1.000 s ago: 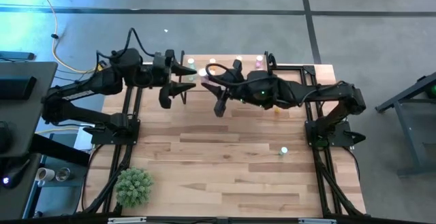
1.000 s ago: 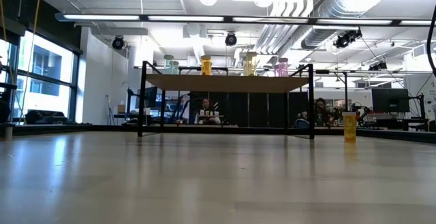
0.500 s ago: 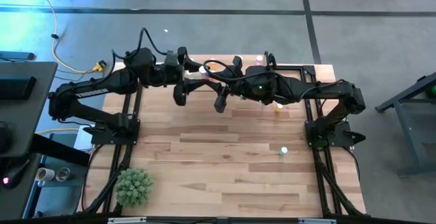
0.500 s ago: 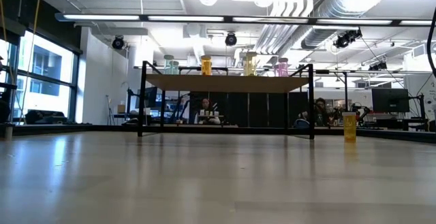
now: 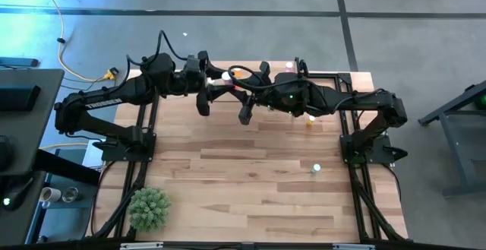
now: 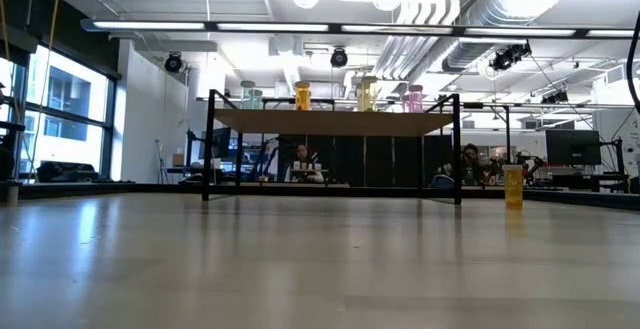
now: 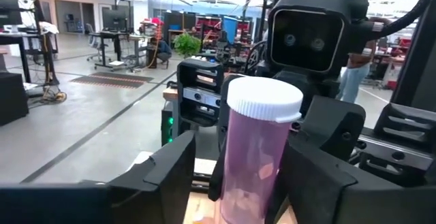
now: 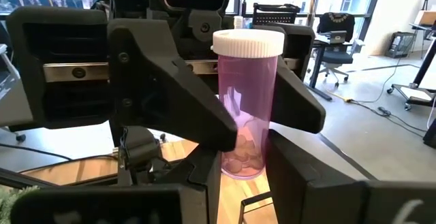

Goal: Pick and place medicine bottles onto shelf by color
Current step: Put the violet pill bottle on the shelf aligned with the other violet pill bottles

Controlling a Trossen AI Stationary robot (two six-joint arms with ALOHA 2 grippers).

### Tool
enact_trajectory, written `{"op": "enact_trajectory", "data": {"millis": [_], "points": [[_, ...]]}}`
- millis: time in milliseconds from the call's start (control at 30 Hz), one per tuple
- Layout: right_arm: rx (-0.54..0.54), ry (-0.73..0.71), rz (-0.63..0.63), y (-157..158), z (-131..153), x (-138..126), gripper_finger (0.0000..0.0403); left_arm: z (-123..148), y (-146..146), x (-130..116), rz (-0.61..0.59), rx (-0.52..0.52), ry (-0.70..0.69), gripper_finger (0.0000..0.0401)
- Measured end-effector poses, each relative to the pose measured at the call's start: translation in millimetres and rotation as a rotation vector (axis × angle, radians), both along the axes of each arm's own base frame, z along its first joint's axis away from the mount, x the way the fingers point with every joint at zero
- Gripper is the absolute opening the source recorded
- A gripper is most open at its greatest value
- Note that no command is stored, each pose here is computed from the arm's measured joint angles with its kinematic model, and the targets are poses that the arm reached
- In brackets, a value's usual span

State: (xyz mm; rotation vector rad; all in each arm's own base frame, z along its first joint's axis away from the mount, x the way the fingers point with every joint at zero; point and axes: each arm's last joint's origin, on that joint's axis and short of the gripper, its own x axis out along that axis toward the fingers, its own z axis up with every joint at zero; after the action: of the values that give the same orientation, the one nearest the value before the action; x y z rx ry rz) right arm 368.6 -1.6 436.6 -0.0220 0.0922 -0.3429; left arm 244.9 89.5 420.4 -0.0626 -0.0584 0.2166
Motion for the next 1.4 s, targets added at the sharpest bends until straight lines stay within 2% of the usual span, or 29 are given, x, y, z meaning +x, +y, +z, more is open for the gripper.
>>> {"op": "enact_trajectory", "data": {"millis": [367,667,900,1200,1400], "points": [[0.003,0.000,-0.001,0,0,0,0.0078,0,0,0,-0.002,0.000,0.001,0.0112],[0.003,0.003,0.000,0,-1,0,0.0088,0,-1,0,-0.003,0.024,0.008,0.0103],[0.028,0.016,-0.012,-2,-3,0,0.0123,-1,-1,0,0.008,0.025,0.014,0.0102],[0.062,0.188,-0.051,-14,-19,-6,0.0194,-1,4,-1,0.128,0.069,0.031,0.0102],[0.076,0.336,-0.124,-35,-23,-25,0.0206,-10,7,-2,0.242,0.125,0.156,0.0102]]}}
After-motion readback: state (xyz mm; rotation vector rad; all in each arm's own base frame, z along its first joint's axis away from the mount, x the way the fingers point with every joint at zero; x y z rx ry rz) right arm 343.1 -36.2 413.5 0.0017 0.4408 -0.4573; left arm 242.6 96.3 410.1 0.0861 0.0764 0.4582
